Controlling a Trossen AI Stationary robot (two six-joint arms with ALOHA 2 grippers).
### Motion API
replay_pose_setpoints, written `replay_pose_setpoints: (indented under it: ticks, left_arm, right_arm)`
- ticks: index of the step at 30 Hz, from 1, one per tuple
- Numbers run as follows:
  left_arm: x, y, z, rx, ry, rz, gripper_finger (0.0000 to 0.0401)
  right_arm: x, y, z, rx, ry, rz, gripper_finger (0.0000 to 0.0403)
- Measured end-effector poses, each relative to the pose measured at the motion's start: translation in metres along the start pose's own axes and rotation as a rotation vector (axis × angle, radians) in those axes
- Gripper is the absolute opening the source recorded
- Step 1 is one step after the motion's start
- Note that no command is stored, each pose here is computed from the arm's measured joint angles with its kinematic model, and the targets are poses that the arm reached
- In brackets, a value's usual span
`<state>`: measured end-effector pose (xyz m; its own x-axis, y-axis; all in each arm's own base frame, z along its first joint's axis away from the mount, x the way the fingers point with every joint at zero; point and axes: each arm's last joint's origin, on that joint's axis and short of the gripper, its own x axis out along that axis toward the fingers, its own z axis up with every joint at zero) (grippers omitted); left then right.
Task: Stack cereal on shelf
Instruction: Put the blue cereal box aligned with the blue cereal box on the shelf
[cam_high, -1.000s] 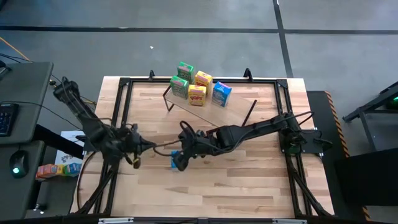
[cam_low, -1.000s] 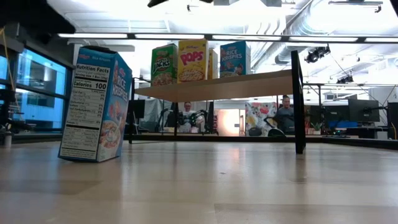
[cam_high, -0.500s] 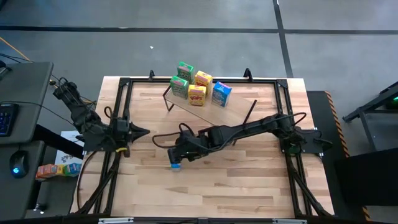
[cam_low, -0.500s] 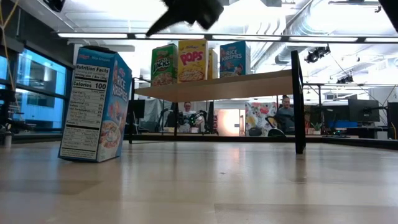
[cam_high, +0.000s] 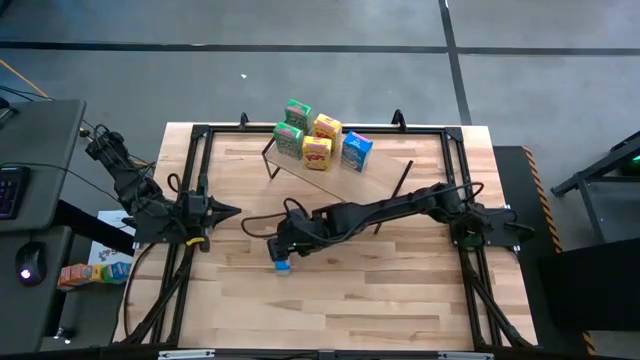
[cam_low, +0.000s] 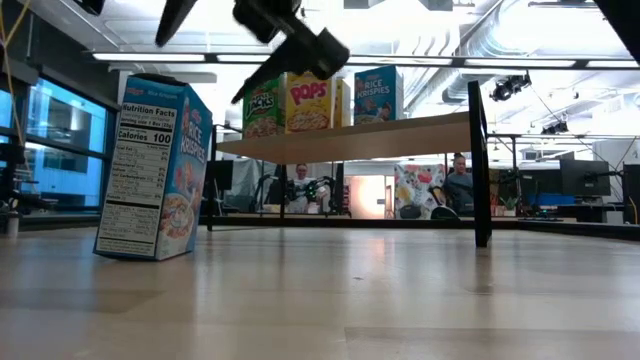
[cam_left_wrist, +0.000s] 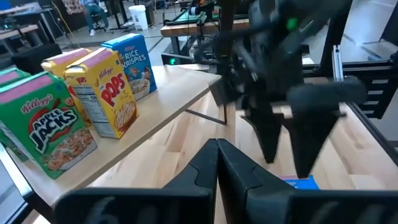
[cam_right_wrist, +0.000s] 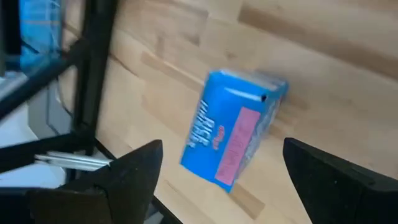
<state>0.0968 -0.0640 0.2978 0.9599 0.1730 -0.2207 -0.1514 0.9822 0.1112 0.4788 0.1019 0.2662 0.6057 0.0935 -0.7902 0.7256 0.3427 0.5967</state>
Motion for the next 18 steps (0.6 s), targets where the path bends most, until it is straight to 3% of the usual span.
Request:
replay_pose_setpoints:
  ticks: [8, 18]
  left_arm:
    - [0.0, 0.0, 0.0, 0.001, -0.003, 0.0, 0.0]
    - [0.0, 0.0, 0.0, 0.01, -0.003, 0.002, 0.0]
  right_arm:
    - [0.024, 0.0, -0.002, -0.018, 0.026, 0.04, 0.033]
    - [0.043, -0.008, -0.004, -0.033, 0.028, -0.003, 0.033]
